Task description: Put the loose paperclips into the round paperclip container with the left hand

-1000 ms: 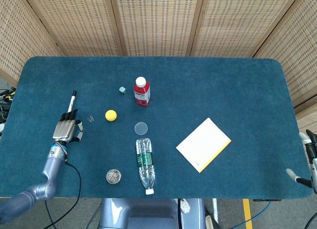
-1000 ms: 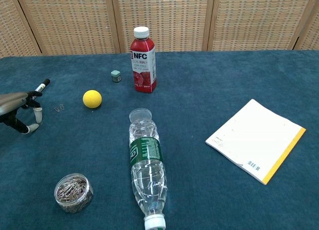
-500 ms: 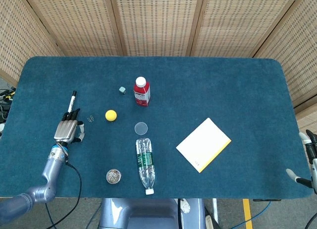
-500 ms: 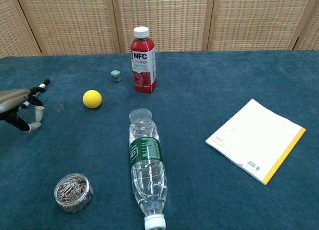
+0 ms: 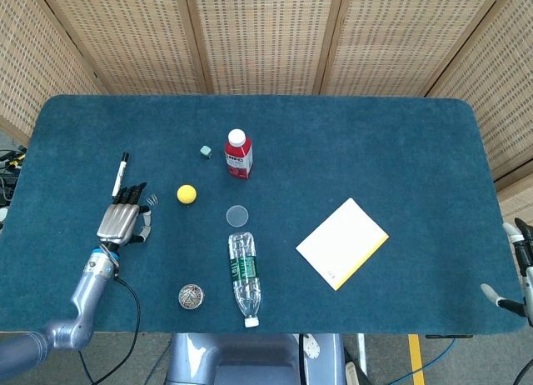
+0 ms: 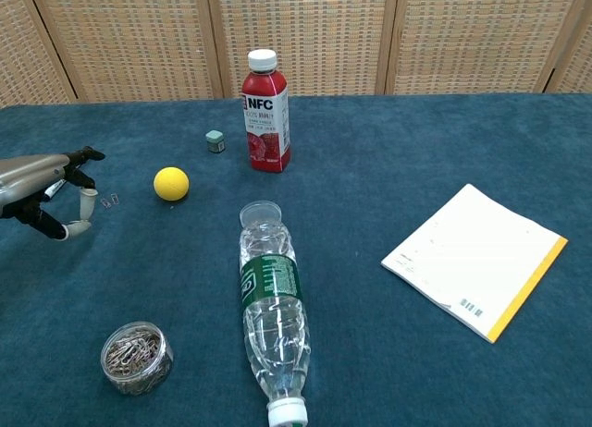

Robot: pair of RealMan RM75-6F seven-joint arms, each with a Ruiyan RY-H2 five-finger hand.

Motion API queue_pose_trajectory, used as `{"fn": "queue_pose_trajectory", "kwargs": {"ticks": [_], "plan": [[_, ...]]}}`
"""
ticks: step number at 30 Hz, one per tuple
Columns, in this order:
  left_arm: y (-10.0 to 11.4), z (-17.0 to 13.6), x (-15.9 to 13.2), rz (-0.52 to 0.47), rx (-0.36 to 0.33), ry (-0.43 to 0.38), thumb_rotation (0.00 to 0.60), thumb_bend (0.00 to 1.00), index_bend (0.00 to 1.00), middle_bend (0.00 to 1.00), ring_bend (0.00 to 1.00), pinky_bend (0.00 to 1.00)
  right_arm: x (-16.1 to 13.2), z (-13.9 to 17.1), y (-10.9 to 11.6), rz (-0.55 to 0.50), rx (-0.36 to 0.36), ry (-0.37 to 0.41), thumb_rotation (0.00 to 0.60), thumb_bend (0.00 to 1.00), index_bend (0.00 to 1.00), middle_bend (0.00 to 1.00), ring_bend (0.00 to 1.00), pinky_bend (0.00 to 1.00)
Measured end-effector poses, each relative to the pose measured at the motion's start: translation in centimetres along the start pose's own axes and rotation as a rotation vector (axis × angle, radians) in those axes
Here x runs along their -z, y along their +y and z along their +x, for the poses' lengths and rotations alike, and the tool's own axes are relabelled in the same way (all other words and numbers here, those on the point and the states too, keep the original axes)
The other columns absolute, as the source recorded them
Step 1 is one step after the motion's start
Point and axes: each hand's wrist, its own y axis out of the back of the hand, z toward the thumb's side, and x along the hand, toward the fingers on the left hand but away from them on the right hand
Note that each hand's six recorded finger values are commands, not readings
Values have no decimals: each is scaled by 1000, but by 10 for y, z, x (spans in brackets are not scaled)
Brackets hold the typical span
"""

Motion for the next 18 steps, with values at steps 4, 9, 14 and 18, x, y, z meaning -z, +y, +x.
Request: {"fn": "queue_pose_trajectory", "kwargs": {"ticks": [4, 9, 14, 18], "plan": [[4, -10, -19, 16, -7, -67, 600, 397, 662, 0, 0, 0, 0, 0, 0, 0, 1, 0, 600, 0, 0, 0, 0, 0], [7, -30, -51, 58, -11, -181, 600, 397, 667, 0, 0, 0, 0, 0, 1, -1, 2, 0, 600, 0, 0, 0, 0, 0], [3, -57, -82, 116, 4, -302, 600, 397, 669, 0, 0, 0, 1, 1, 2, -4, 5, -2, 600, 0, 0, 0, 0, 0], [-5, -79, -98, 164, 22, -372, 600, 397, 669, 0, 0, 0, 2, 1, 3, -7, 7, -1, 600, 0, 0, 0, 0, 0]]}}
